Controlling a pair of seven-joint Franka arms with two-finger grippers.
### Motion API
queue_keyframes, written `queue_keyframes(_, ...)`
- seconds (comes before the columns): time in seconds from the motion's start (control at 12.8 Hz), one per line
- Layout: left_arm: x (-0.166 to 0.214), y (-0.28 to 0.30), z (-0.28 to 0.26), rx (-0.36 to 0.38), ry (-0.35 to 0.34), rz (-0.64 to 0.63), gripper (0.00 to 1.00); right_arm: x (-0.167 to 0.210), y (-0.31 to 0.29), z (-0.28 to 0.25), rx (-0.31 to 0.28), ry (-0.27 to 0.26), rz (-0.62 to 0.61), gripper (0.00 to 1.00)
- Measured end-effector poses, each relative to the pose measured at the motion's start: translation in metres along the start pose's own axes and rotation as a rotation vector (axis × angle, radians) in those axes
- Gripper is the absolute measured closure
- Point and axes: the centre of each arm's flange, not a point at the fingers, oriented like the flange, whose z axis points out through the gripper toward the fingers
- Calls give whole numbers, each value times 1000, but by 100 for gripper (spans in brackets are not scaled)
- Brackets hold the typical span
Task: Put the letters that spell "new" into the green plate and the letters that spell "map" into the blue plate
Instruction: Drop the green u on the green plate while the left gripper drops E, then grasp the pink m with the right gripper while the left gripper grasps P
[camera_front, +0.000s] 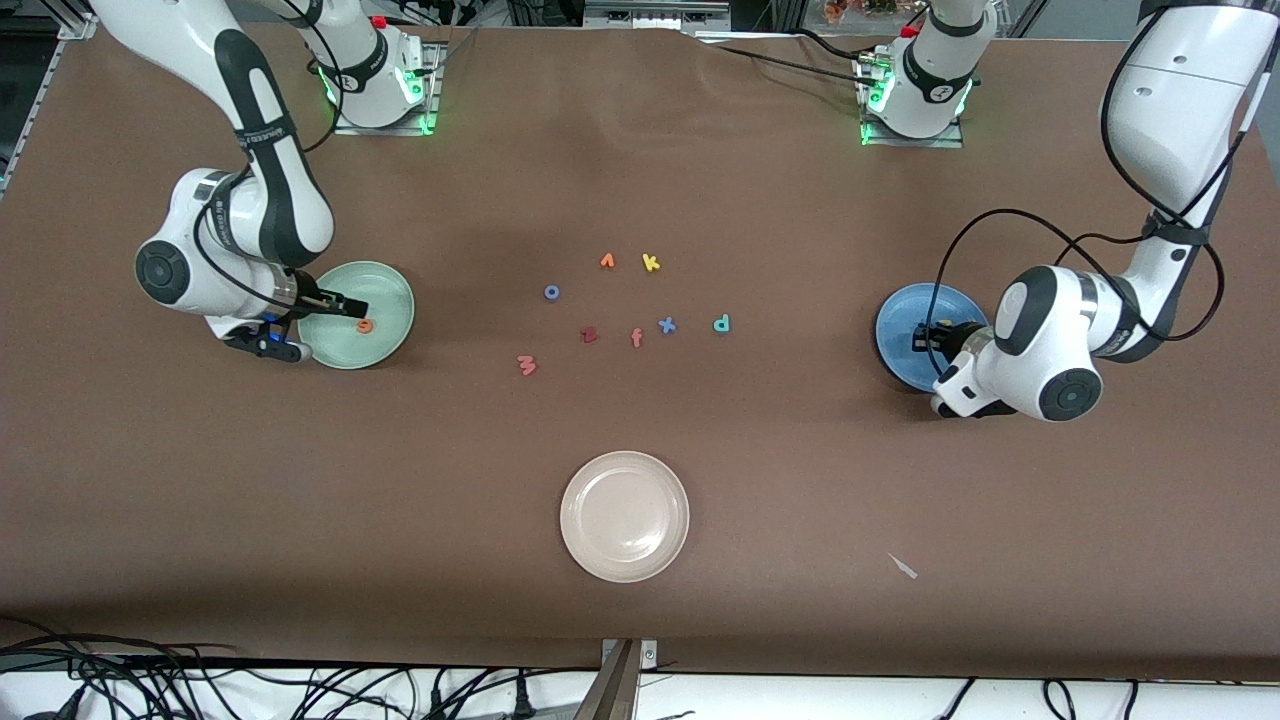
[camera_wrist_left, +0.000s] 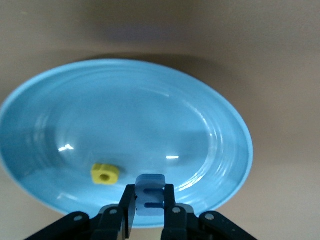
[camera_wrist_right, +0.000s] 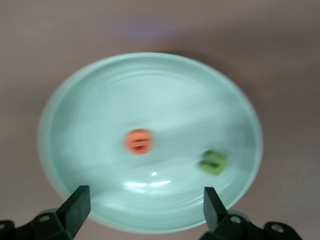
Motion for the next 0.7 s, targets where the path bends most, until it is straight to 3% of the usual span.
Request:
queue_keyframes(0.08, 0, 0, 4, -1, -2, 1, 68, 1, -22, -17, 7, 3, -24, 0)
queue_keyframes(0.23, -5, 3, -12, 5, 5, 6, 46, 5, -63, -52, 24, 52, -89, 0)
queue_keyframes(0.55, -60, 80, -109, 44, 90, 55, 4, -4, -158, -86, 35, 117, -251, 0)
queue_keyframes(0.7, -80, 127, -119, 17, 132, -35, 0, -1, -199, -84, 19, 116, -308, 0)
